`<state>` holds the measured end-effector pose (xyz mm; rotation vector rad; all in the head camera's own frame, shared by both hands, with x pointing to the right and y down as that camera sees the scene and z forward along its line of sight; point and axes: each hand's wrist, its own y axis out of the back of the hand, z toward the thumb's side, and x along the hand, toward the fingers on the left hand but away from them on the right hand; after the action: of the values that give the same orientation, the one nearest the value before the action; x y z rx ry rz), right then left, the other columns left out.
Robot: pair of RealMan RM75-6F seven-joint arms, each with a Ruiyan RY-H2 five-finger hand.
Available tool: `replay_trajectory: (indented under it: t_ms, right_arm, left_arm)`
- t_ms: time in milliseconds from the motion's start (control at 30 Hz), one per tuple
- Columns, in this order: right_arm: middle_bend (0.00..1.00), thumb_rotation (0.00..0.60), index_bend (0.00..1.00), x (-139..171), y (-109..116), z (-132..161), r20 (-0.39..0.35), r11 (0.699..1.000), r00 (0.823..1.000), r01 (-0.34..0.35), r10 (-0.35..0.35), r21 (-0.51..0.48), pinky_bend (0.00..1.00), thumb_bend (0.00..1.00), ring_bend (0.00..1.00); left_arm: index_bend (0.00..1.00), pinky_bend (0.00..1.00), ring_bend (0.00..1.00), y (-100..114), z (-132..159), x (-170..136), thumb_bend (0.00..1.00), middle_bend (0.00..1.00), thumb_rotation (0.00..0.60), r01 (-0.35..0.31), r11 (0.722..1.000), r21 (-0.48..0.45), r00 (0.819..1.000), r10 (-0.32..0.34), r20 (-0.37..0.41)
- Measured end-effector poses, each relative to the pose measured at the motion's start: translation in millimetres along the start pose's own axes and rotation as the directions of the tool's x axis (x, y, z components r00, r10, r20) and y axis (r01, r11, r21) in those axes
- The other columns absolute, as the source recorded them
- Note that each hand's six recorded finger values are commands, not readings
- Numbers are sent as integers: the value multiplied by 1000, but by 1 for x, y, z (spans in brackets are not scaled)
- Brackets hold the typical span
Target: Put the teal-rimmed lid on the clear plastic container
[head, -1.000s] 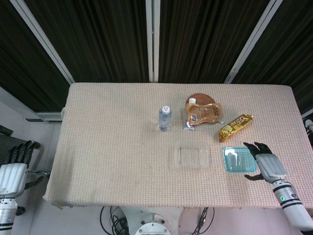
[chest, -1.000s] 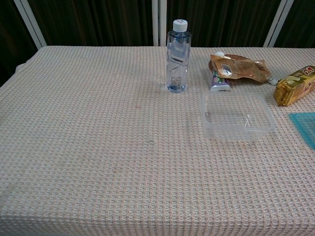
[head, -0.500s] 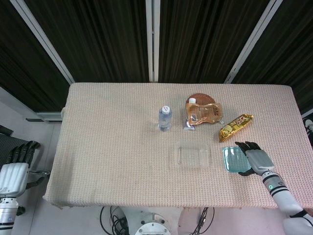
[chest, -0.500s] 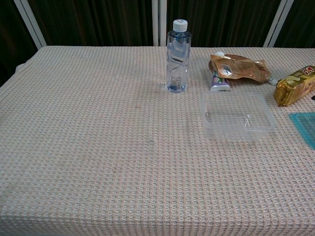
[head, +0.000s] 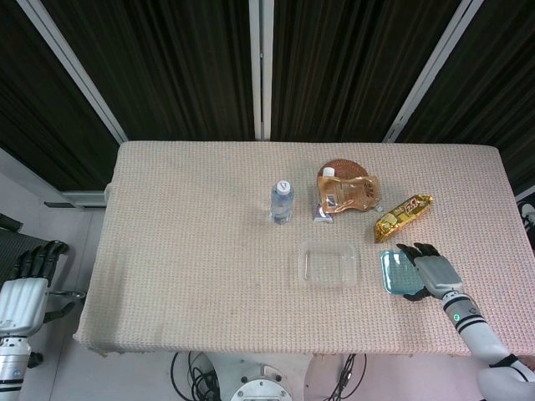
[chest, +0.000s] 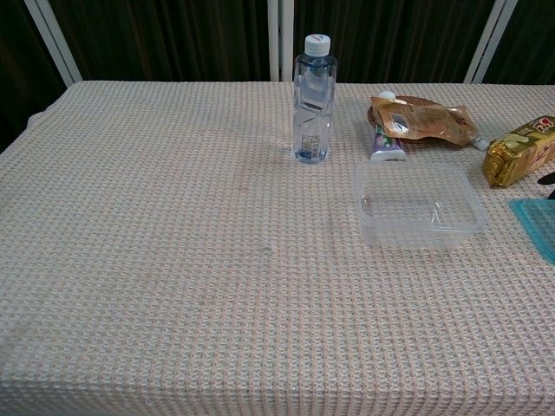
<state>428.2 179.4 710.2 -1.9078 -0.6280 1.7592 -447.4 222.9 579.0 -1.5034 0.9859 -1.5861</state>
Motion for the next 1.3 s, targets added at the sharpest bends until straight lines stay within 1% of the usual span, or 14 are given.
replay_trajectory:
  t_ms: [167, 300, 433, 567, 700, 833, 967, 1033, 1133, 1300]
  right_arm:
    - [244, 600, 0, 0, 1, -1, 4, 1000, 1000, 9, -9, -5, 0, 0, 0]
    - [273, 600, 3, 1, 5, -2, 4, 999, 999, 34, -34, -7, 0, 2, 0]
    - [295, 600, 20, 6, 14, 0, -4, 997, 997, 71, -71, -10, 0, 7, 0]
    - [317, 600, 38, 15, 27, 11, -35, 994, 994, 105, -106, -21, 0, 7, 0]
    - [329, 600, 48, 24, 44, 33, -88, 990, 986, 136, -138, -34, 0, 6, 0]
    - [347, 600, 55, 29, 61, 69, -158, 986, 974, 160, -165, -40, 0, 7, 6]
    - [381, 600, 95, 32, 71, 105, -201, 984, 964, 167, -176, -59, 0, 4, 40]
    - [381, 600, 96, 32, 71, 119, -208, 985, 964, 153, -166, -80, 0, 4, 40]
    - [380, 600, 96, 30, 69, 132, -206, 988, 968, 124, -141, -96, 0, 6, 40]
    - [380, 600, 93, 26, 60, 151, -183, 989, 979, 66, -90, -132, 0, 5, 40]
  left_arm:
    - [30, 74, 0, 1, 0, 0, 0, 0, 600, -3, 1000, 0, 1000, 3, 0]
    - [31, 74, 0, 1, 0, 0, 0, 0, 600, 0, 1000, -2, 1000, 0, 0]
    - [30, 74, 0, 0, -1, 0, 0, 0, 600, 4, 1000, -3, 1000, -4, 0]
    - [31, 74, 0, 0, 0, 1, 0, 0, 600, 3, 1000, -4, 1000, -3, 4]
    - [30, 75, 0, -1, 1, 2, 0, 0, 600, 2, 1000, -5, 1000, -2, 13]
    - [31, 75, 0, -1, 0, 3, 0, 0, 600, 0, 1000, -10, 1000, 0, 18]
    - [31, 74, 0, -3, -2, 3, 0, 0, 600, 0, 1000, -14, 1000, 0, 20]
    - [31, 74, 0, -4, -4, 3, 0, 0, 600, 3, 1000, -15, 1000, -2, 20]
    - [31, 74, 0, -6, -6, 4, 0, 0, 600, 4, 1000, -23, 1000, -4, 19]
    - [31, 74, 0, -9, -7, 7, 0, 0, 600, 4, 999, -36, 1000, -3, 28]
